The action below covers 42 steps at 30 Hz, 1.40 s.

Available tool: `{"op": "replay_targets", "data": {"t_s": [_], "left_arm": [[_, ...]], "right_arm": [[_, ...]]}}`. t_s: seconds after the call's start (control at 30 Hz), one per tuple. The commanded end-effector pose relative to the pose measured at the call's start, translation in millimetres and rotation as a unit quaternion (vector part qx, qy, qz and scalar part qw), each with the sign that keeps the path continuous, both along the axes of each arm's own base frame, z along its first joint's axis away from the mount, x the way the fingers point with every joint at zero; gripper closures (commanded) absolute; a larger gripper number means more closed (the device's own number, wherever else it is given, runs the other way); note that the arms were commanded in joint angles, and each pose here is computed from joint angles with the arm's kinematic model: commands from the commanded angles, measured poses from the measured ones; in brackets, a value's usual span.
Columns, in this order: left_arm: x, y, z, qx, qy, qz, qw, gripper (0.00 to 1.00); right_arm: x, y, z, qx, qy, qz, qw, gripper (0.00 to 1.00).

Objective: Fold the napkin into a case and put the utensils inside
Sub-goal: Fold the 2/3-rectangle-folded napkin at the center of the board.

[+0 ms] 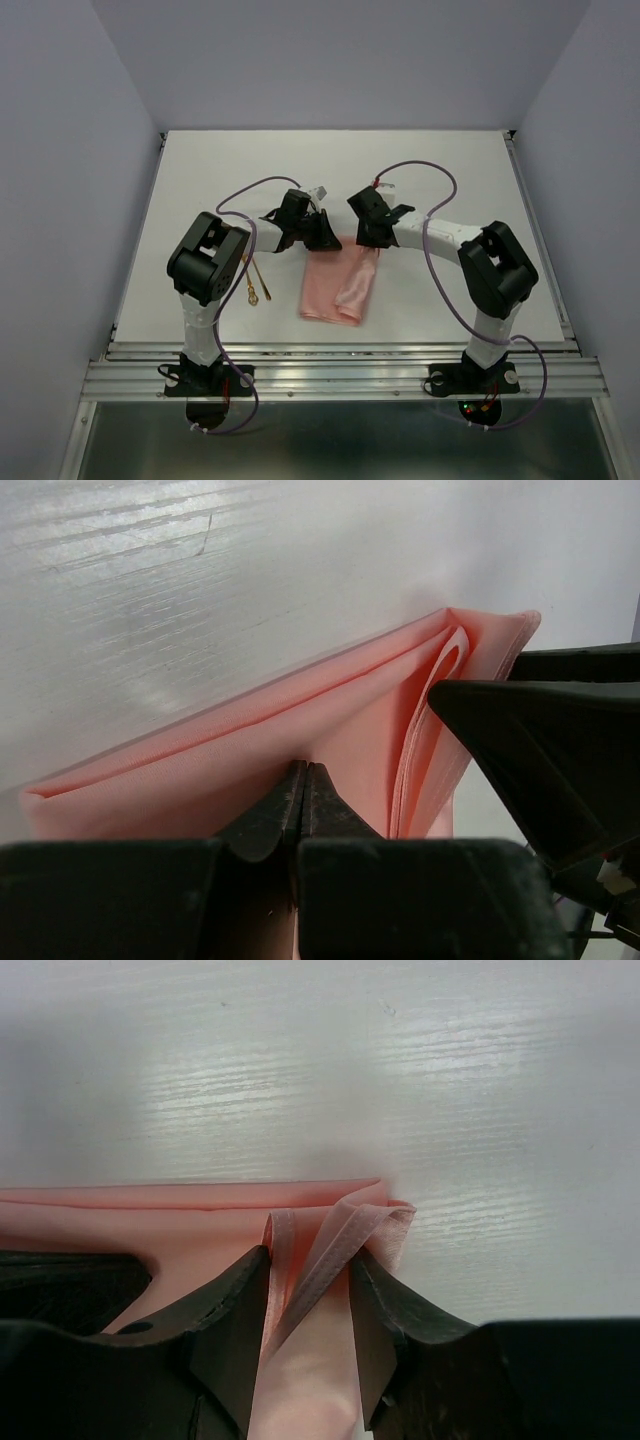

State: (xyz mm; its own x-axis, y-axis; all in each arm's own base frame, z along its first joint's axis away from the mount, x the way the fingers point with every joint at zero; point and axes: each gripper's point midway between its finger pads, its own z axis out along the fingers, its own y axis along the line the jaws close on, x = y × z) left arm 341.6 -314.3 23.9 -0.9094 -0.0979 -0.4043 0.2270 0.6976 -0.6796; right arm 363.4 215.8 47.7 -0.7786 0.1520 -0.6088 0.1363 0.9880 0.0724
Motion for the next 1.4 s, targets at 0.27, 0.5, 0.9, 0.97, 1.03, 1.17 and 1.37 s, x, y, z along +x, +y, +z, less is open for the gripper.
{"op": "replay_targets", "data": {"t_s": [0.27,0.5,0.9,0.97,1.03,1.17,1.37], "left_arm": [[-10,7,-21,0.038,0.017,-0.008,0.999,1.0],[-10,8,-21,0.04,0.017,-0.007,0.999,1.0],[-11,8,-22,0.04,0.02,-0.007,0.999,1.0],[-10,8,-22,0.04,0.019,-0.007,0.999,1.0],[-10,8,-22,0.04,0.019,-0.007,0.999,1.0],[-11,8,-21,0.04,0.019,-0.007,0.999,1.0],[-11,8,-21,0.04,0.019,-0.007,0.999,1.0]], "right_arm": [[2,3,2,-0.054,-0.008,0.005,0.999,0.64],[0,12,5,-0.056,-0.011,0.017,0.998,0.92],[-8,31,9,-0.043,-0.016,0.04,0.998,0.99],[-10,35,9,-0.041,-0.017,0.046,0.998,0.99],[-9,36,9,-0.04,-0.018,0.045,0.998,0.99],[-7,39,6,-0.04,-0.016,0.047,0.998,0.99],[-7,46,4,-0.036,-0.015,0.051,0.998,0.99]]}}
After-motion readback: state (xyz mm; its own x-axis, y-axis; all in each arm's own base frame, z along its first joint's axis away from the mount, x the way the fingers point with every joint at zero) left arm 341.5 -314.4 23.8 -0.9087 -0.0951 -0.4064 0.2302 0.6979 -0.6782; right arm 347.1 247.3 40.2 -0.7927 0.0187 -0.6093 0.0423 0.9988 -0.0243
